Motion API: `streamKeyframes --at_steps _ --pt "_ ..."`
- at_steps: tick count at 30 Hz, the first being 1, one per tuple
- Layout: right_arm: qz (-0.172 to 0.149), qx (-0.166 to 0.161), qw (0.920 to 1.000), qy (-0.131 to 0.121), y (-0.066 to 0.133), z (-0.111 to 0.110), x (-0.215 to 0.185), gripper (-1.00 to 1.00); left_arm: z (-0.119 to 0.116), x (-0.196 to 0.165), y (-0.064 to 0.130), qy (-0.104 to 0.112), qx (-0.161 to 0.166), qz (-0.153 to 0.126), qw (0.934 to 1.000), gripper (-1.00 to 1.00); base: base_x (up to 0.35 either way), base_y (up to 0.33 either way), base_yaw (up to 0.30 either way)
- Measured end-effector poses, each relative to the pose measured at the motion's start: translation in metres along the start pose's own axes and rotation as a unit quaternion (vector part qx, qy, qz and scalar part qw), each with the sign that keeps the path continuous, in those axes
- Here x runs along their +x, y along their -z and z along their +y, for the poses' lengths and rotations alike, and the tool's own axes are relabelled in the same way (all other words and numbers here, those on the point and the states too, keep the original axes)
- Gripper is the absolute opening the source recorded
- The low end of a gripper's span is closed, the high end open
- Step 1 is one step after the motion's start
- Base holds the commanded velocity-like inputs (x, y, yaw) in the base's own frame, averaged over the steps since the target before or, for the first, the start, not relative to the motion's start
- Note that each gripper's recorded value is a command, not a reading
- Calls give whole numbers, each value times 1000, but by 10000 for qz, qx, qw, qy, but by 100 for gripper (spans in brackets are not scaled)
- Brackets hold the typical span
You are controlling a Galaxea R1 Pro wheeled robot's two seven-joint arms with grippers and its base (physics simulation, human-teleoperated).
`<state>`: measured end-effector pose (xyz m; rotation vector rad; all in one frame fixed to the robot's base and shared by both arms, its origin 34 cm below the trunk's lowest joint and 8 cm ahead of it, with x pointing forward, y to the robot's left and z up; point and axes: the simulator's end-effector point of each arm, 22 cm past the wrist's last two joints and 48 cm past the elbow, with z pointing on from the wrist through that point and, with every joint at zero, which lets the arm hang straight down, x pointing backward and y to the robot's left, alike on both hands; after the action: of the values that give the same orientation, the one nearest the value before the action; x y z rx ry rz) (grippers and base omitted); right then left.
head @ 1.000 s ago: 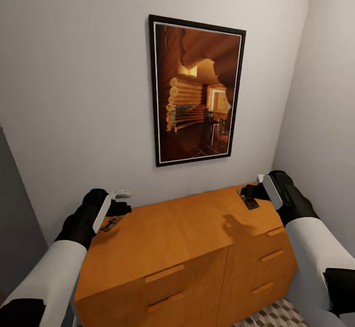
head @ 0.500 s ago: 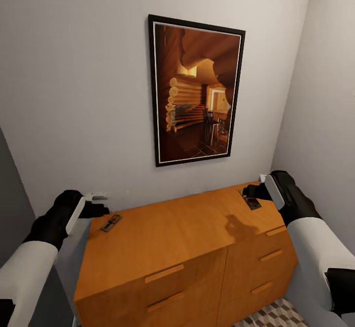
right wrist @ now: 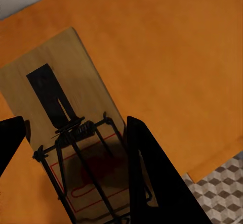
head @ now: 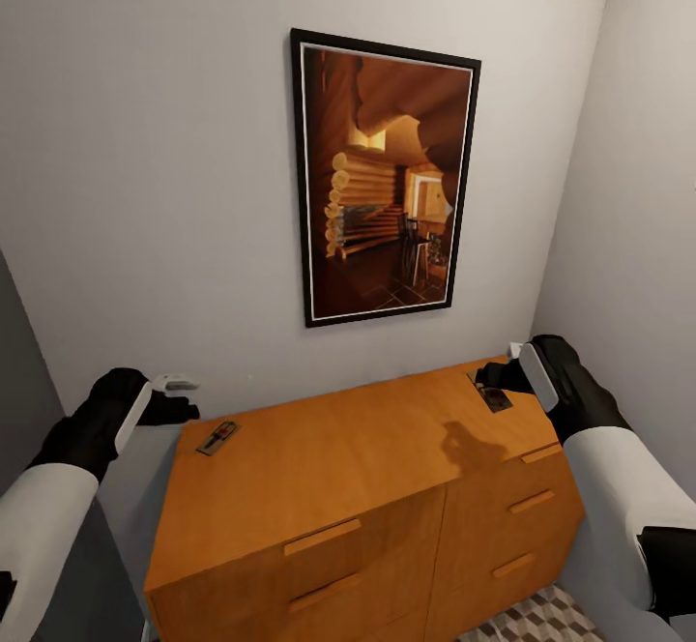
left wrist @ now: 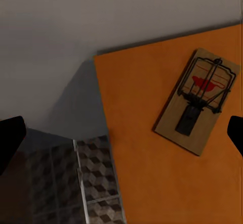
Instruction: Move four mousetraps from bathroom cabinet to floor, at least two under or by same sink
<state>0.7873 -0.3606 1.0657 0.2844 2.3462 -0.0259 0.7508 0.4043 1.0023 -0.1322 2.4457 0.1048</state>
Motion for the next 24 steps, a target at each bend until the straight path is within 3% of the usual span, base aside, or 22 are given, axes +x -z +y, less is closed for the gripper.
streamKeyframes --at_steps 5,8,10,17,24 --pt "-4 14 10000 5 0 -1 0 -100 -3 -5 2 -73 -2 -39 10000 100 0 0 0" --pt "-4 31 10000 11 0 -2 0 -100 -25 -17 10 -596 -48 -202 9980 100 2 0 0" --pt "-5 44 10000 14 0 -3 0 -100 -32 -20 12 -745 -64 -251 9969 100 72 0 0" --pt "-7 52 10000 3 1 -5 -1 -100 -41 -20 13 -875 -28 -264 9958 100 209 0 0" --pt "-6 60 10000 1 0 -6 -1 -100 -40 -19 12 -873 -19 -251 9959 100 40 0 0"
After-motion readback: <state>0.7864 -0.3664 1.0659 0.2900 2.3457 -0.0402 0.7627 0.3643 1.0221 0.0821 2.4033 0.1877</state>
